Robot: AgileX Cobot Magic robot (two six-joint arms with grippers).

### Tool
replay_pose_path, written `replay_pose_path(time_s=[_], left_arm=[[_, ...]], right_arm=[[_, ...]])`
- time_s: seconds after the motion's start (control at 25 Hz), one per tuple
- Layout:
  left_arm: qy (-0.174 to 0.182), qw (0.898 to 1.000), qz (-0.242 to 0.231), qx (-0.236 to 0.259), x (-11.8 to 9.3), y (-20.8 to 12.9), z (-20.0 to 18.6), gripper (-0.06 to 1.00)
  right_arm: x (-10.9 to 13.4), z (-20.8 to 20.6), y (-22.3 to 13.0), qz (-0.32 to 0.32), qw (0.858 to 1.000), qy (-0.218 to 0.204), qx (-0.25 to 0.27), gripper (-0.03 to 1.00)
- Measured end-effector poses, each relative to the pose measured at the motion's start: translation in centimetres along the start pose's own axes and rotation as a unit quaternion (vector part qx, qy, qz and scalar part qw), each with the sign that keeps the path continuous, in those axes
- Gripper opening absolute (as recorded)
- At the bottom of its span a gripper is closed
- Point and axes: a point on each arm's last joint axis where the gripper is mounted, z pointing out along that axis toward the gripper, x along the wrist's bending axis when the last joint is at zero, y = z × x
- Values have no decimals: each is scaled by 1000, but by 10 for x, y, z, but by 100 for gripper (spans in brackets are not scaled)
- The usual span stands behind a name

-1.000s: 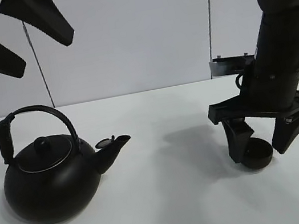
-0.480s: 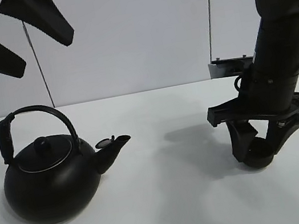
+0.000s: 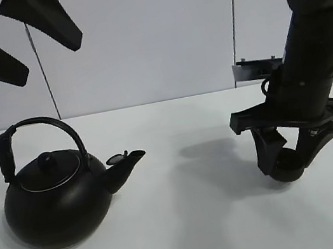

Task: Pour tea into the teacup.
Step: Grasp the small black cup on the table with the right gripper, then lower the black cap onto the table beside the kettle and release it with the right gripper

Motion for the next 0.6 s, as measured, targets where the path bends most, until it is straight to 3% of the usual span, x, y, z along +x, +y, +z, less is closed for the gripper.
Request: replay_pose_path(time_s=[0.32,0.6], left_arm=[[0,1000,0,0,0,0,0,57],[0,1000,0,0,0,0,0,57]], right_arm=[[11,-39,7,-13,1000,10,-17,40],[65,-54,19,-65,996,30,-61,40]])
